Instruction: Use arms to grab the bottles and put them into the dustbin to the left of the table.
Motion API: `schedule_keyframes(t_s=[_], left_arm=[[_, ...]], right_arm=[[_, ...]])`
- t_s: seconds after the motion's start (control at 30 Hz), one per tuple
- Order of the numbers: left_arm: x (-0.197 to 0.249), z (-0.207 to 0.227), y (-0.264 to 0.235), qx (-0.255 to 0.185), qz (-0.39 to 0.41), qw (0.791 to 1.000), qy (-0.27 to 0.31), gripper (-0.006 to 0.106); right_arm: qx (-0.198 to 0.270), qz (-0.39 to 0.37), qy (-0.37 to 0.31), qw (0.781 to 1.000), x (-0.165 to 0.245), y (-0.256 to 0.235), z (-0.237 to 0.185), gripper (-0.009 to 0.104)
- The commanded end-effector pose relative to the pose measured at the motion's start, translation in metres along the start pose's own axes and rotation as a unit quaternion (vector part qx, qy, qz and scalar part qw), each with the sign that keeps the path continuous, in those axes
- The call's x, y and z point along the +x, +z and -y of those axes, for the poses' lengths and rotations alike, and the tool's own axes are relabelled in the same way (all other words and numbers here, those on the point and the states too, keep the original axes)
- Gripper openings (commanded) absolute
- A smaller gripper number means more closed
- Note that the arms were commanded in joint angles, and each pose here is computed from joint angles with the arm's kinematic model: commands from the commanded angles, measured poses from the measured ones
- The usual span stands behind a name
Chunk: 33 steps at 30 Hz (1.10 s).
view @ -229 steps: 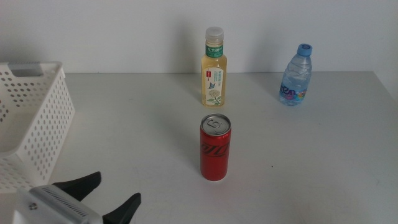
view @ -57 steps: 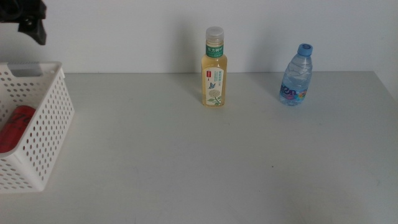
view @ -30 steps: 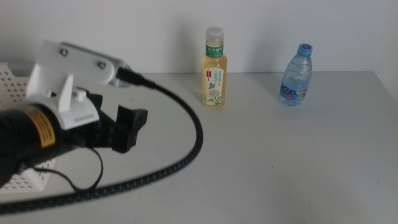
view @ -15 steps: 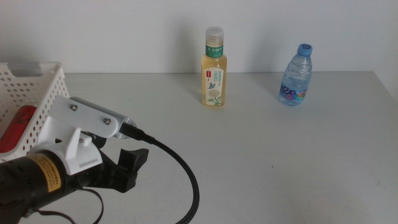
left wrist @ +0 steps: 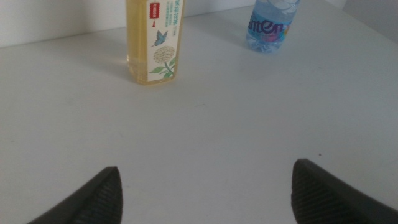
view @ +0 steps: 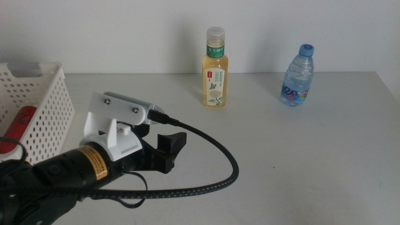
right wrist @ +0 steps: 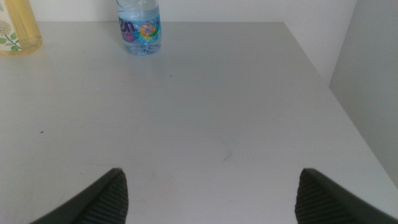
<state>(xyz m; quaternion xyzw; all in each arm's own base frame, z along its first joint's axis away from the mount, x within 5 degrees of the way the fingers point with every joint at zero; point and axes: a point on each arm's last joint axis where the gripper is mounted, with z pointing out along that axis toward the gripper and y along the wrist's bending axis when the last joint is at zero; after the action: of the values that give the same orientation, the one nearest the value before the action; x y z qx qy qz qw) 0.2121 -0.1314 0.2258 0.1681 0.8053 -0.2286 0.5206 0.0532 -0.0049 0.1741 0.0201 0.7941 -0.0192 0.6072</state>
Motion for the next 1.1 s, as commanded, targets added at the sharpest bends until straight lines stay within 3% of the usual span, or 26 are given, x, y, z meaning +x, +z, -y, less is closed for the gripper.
schedule_keyframes(t_s=[0.0, 0.27, 0.37, 0.5, 1.07], left_arm=[[-0.016, 0.007, 0.008, 0.035, 0.076, 0.996, -0.02, 0.092], [0.001, 0.0, 0.043, 0.034, 0.073, 0.995, -0.05, 0.092], [-0.001, -0.005, 0.059, 0.008, 0.077, 0.996, -0.052, 0.092], [-0.012, -0.009, 0.077, -0.026, 0.094, 0.995, -0.013, 0.092], [-0.041, -0.008, 0.142, -0.019, 0.133, 0.991, 0.007, 0.092]], right_arm=[[0.001, 0.051, -0.011, 0.999, -0.01, -0.003, 0.0, 0.094], [0.001, 0.051, -0.011, 0.999, -0.01, -0.003, 0.0, 0.094], [0.001, 0.051, -0.011, 0.999, -0.01, -0.003, 0.0, 0.094], [0.001, 0.051, -0.011, 0.999, -0.01, -0.003, 0.0, 0.094], [0.001, 0.051, -0.011, 0.999, -0.01, -0.003, 0.0, 0.094]])
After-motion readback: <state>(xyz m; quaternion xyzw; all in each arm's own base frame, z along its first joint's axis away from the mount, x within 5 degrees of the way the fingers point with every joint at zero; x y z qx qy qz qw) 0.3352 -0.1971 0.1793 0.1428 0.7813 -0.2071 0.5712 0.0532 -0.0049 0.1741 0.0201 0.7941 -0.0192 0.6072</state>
